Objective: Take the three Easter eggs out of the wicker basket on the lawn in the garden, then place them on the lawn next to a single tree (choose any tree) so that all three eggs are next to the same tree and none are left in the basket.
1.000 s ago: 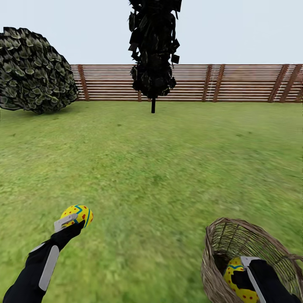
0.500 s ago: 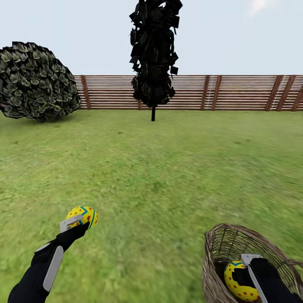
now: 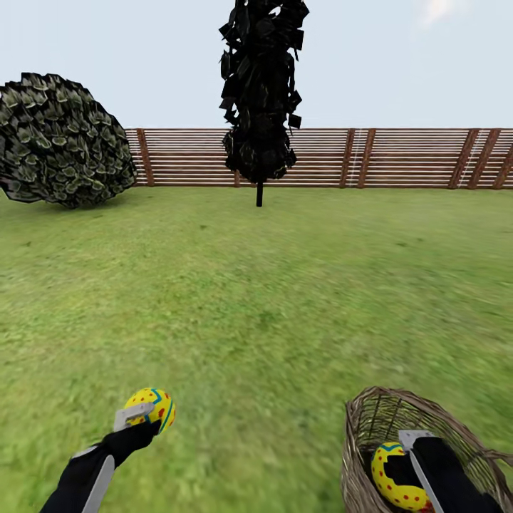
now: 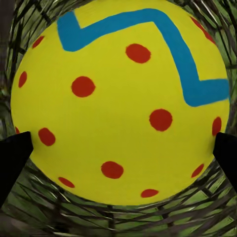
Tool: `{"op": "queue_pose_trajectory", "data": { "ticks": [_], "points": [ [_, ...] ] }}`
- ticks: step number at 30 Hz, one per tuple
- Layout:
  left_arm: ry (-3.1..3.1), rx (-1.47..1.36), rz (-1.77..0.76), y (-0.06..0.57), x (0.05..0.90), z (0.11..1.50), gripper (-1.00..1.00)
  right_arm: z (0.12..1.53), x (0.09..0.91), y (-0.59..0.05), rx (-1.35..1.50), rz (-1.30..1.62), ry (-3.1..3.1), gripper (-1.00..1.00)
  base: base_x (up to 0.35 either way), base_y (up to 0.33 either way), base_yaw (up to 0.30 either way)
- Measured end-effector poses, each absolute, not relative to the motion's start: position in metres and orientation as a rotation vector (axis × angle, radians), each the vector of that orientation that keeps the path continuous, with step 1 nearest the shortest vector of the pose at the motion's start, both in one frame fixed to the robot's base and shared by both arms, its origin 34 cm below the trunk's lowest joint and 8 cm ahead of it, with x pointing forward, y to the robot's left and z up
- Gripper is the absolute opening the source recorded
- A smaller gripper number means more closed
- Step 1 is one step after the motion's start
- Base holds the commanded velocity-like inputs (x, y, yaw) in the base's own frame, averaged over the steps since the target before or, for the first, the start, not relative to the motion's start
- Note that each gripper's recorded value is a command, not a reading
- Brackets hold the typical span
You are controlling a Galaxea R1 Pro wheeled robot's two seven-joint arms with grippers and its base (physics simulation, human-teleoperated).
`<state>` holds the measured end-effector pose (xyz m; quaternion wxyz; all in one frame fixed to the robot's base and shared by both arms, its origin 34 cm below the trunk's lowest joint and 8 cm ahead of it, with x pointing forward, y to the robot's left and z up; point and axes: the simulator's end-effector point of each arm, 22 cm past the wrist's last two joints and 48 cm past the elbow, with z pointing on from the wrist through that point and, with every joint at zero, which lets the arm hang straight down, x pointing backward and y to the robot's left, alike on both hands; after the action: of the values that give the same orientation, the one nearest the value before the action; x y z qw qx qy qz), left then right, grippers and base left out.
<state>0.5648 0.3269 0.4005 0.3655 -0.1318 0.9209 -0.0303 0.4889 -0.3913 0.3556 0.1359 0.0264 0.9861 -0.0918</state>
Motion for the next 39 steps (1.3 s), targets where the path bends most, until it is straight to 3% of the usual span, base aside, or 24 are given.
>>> {"op": "queue_pose_trajectory", "data": {
  "ticks": [8,31,39],
  "points": [
    [2.784,-0.352,-0.101,0.313,0.476,0.351,-1.00,0.367,0.491,-0.373,0.056,-0.241,2.873,-1.00,0.000,0.000,0.000],
    [2.835,-0.327,-0.077,0.317,0.485,0.417,-1.00,0.418,0.502,-0.379,0.060,-0.257,2.871,-1.00,-0.004,0.000,0.000],
    [2.836,-0.324,-0.087,0.313,0.488,0.433,-1.00,0.435,0.506,-0.377,0.058,-0.254,2.871,-1.00,-0.193,0.000,0.000]
  ]
}}
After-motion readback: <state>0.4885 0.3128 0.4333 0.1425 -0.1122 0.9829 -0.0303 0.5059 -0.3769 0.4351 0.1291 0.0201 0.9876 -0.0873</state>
